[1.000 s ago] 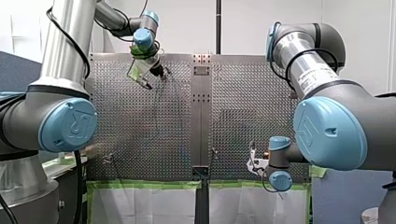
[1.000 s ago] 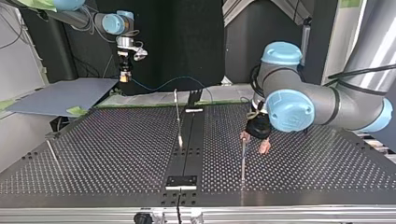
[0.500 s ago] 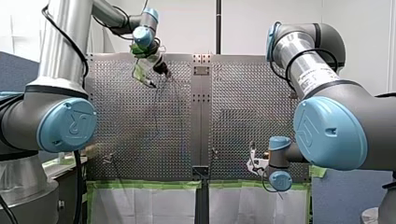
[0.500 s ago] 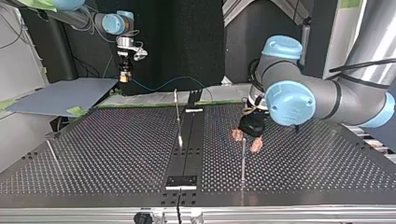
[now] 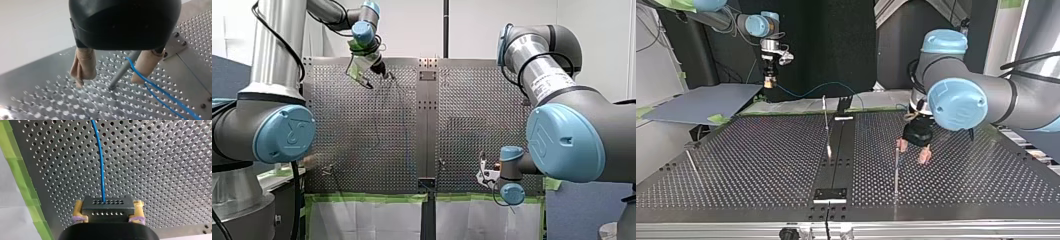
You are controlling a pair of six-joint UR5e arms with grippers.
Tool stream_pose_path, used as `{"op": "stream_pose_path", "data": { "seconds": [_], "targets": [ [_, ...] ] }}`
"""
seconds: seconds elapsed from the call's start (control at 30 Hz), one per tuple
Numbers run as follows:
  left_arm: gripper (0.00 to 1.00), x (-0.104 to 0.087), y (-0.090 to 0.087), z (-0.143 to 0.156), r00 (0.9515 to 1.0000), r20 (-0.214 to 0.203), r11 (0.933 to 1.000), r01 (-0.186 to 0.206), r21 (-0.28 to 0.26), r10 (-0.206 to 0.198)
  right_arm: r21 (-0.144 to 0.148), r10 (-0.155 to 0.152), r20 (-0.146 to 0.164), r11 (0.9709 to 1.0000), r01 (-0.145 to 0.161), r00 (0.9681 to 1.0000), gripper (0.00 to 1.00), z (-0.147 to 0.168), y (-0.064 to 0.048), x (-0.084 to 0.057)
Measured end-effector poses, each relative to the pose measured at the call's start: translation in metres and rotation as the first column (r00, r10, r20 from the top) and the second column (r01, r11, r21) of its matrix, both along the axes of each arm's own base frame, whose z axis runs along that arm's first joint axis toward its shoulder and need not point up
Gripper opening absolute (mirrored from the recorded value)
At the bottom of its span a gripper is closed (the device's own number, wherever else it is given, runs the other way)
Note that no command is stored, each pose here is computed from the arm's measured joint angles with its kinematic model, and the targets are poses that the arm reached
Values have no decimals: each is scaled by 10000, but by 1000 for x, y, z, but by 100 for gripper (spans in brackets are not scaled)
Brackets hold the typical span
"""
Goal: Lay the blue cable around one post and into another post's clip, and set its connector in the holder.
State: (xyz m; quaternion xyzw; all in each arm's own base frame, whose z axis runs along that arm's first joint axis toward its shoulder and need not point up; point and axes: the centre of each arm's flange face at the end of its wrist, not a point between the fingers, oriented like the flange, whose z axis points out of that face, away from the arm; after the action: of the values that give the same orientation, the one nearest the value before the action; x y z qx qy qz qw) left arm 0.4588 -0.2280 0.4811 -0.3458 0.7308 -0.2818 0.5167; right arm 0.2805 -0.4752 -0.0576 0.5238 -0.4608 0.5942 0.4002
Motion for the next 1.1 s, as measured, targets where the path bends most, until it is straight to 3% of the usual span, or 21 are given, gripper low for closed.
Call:
{"op": "stream_pose_path", "data": {
  "seconds": [0.33,0.53,0.67,0.83,1.1],
  "targets": [
    [100,-33,9,15,9994,156,9964,-329,776,317,-5,4,21,10000,-4,10000,0,0,0,0],
    [100,-52,8,28,9984,562,9982,-21,600,-13,38,50,36,10000,-50,10000,0,0,1,1],
    [100,-59,13,41,9950,992,9989,-171,426,128,58,68,39,10000,-69,10000,0,0,1,2],
    [100,-50,15,41,9917,1248,9990,-336,297,296,36,64,51,10000,-64,10000,0,0,1,2],
    [100,-12,15,14,9927,1178,9995,-290,157,270,15,52,58,10000,-52,10000,0,0,1,1]
  ]
}}
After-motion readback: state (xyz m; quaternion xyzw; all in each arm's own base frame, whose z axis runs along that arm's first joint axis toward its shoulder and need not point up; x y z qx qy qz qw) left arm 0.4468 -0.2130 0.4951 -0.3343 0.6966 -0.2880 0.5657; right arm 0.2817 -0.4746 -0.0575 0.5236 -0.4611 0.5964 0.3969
